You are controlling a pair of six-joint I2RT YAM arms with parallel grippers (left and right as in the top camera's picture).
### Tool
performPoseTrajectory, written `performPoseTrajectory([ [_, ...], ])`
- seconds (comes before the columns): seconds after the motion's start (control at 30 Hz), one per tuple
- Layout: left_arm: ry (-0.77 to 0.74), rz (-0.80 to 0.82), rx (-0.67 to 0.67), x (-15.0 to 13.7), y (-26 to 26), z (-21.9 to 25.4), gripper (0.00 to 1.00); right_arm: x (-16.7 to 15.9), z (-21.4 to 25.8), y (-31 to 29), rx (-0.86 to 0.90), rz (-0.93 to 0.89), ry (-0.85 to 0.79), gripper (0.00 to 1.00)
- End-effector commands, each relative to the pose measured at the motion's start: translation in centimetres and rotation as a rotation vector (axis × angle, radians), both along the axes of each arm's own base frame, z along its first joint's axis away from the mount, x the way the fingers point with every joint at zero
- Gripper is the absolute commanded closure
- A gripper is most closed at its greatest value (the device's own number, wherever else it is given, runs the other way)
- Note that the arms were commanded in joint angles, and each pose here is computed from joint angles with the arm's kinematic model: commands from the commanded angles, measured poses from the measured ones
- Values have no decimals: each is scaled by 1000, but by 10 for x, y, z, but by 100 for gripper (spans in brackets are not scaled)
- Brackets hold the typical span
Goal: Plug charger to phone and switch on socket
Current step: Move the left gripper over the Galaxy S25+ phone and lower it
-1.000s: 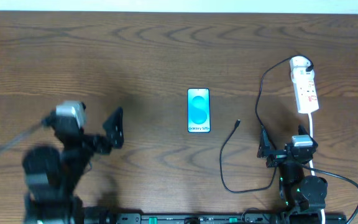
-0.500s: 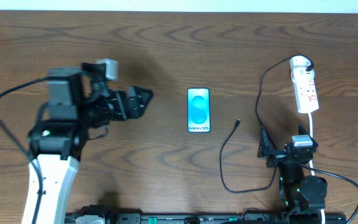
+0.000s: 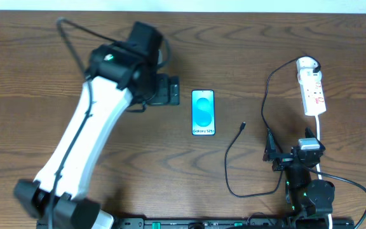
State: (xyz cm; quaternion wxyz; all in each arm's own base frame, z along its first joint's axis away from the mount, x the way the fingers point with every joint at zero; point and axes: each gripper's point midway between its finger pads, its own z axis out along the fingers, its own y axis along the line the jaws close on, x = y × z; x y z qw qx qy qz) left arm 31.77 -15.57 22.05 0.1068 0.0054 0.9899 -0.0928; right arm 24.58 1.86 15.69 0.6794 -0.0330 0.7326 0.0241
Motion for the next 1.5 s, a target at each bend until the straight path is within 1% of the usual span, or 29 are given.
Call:
performPoseTrajectory([
  [0.0,-33,57,32,22,-14,-11,2,0,-1,-1,9,-6,1,1],
  [0.07,-14,108,17,24,-21,-17,2,0,-1,-1,9,-6,1,1],
  [0.23,24,92,-22,24,-46,-33,2,0,-1,-1,9,-6,1,1],
  [0.47,133,67,40,22,-78,-91,2,0,-1,-1,9,-6,1,1],
  [0.6,168,41,67,22,-92,-120,2,0,-1,-1,9,-6,1,1],
  [0.93,135,20,50,43,-118,-162,2,0,-1,-1,9,-6,1,1],
  [1.27,116,17,43,51,-126,-176,2,0,-1,-1,9,-6,1,1],
  [1.4,104,64,85,52,-121,-182,2,0,-1,-1,9,-6,1,1],
  [1.47,107,58,91,51,-122,-186,2,0,-1,-1,9,-6,1,1],
])
